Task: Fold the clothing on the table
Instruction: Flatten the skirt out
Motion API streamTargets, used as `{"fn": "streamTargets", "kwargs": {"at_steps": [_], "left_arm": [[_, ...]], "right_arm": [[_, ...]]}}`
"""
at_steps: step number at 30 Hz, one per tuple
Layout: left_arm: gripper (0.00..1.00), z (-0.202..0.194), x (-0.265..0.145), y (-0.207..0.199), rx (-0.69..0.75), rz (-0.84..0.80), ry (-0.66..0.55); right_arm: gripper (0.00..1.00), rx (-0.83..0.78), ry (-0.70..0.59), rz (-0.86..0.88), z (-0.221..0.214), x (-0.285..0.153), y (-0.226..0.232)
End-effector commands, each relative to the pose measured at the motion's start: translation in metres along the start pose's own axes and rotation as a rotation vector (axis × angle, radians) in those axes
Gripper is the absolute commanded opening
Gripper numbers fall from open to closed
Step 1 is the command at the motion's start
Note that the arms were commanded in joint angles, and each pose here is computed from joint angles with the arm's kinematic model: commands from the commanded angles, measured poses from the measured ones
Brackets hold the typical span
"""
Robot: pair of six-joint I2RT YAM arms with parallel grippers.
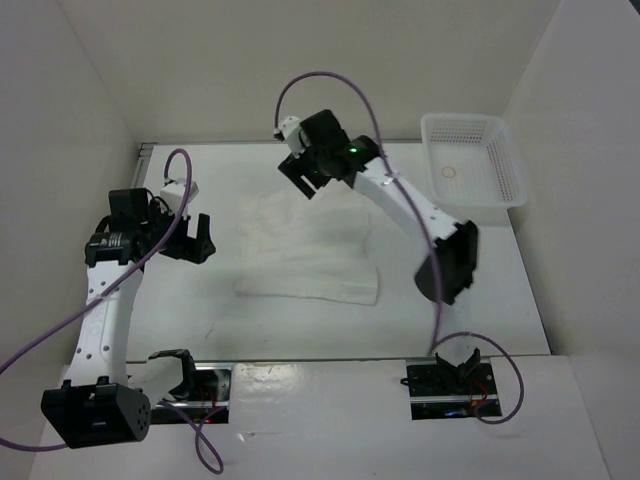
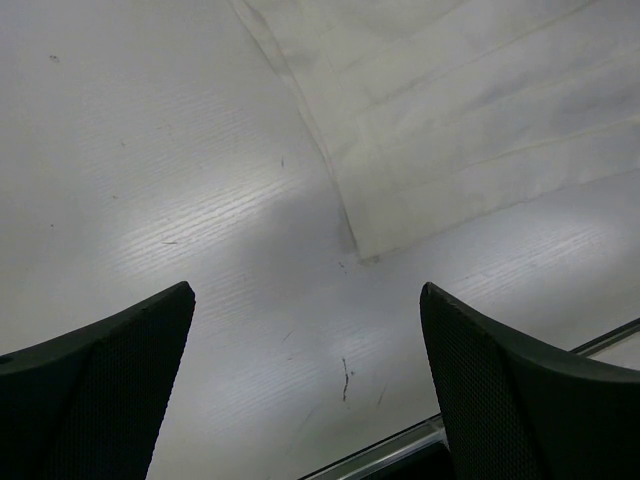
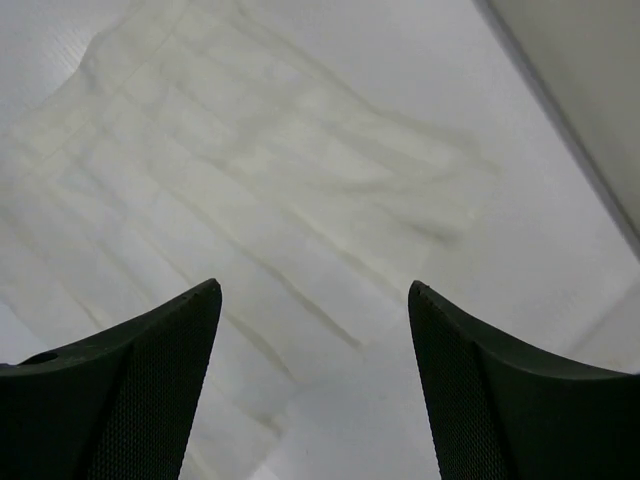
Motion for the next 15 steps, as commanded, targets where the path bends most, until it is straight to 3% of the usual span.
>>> {"fn": "streamTargets", "kwargs": {"at_steps": [1, 2, 7, 10, 15], "left_arm": [[0.99, 0.021, -0.008, 0.004, -0.021, 0.018, -0.01], [0.99, 0.016, -0.003, 0.005, -0.056, 0.006, 0.047], [0.99, 0.007, 0.018, 0.02, -0.1, 0.017, 0.242], [0.99, 0.004, 0.027, 0.025, -0.114, 0.029, 0.302], [0.99, 0.026, 0.032, 0.022, -0.123, 0.009, 0.194]], "right_arm": [[0.8, 0.007, -0.15, -0.158, 0.003, -0.095, -0.033], [0.81, 0.007, -0.059, -0.129, -0.038, -0.081, -0.021], [0.81, -0.01, 0.085, -0.17, -0.147, -0.114, -0.002], [0.81, 0.013, 0.128, -0.194, -0.187, -0.129, 0.002], [0.81, 0.058, 0.061, -0.057, -0.184, -0.127, 0.026]]}}
Point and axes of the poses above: each gripper's point midway between its finger pads, its own x axis out along the fingers, its own y axis along the line the jaws close on, z = x × y, the point moved 3 cm from there along -x, back along the fingers, and after that the axes turned 3 degrees about -x, right-handed, at the moved point
